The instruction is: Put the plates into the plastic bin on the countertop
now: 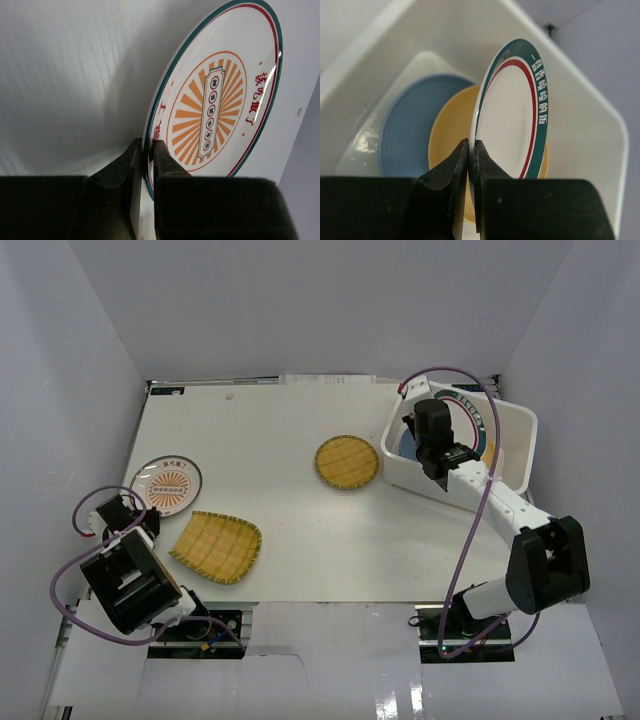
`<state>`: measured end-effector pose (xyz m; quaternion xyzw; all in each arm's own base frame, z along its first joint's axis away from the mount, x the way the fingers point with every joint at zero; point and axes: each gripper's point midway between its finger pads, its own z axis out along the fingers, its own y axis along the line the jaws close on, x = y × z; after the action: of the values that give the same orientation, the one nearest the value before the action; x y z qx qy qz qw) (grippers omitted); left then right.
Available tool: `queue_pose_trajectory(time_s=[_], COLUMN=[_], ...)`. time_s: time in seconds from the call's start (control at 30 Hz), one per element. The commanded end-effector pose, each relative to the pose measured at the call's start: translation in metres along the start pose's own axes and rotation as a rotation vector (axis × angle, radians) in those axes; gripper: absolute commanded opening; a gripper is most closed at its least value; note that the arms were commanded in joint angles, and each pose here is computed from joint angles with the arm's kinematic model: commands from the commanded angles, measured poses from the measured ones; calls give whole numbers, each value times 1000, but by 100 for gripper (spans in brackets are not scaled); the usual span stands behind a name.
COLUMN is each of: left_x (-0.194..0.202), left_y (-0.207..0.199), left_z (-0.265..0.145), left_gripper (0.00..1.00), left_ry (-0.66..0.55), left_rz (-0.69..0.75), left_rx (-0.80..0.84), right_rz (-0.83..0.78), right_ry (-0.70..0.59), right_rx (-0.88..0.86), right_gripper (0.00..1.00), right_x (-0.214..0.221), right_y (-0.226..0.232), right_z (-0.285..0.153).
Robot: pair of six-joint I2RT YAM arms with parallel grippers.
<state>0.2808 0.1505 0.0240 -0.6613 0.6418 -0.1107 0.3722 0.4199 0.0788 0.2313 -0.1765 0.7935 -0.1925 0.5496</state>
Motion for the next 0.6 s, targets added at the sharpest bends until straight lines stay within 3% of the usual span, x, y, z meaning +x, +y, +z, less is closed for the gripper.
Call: queue_pose_trajectory(time_s=[0.0,0.13,0.2,0.23,0.37,0.47,0.57], left_x=[22,13,11,11,16,15,19], left_y=[21,-8,-20,-28,-65,-98,-131], left_z=[-5,-15,-19,-23,-38,-54,-71], left_gripper=[0,0,0,0,0,0,0], left_ry=[81,64,67,69,99,102,103], left_rz=[50,77,85,62,56,102,170], left_rx=[-46,58,88,112,251,344,435], right_rz=[93,140,151,157,207,300,419], right_ry=[31,55,113,128,134,30,-96], right_rx=[-29,-106,-115,-113,-150,-221,-393], right_gripper=[8,8,18,24,74,89,94], right_x=[12,28,39,40,14,-29,-68], right_y=[9,31,37,37,30,22,32], right_z=[5,6,7,8,-4,-26,-62])
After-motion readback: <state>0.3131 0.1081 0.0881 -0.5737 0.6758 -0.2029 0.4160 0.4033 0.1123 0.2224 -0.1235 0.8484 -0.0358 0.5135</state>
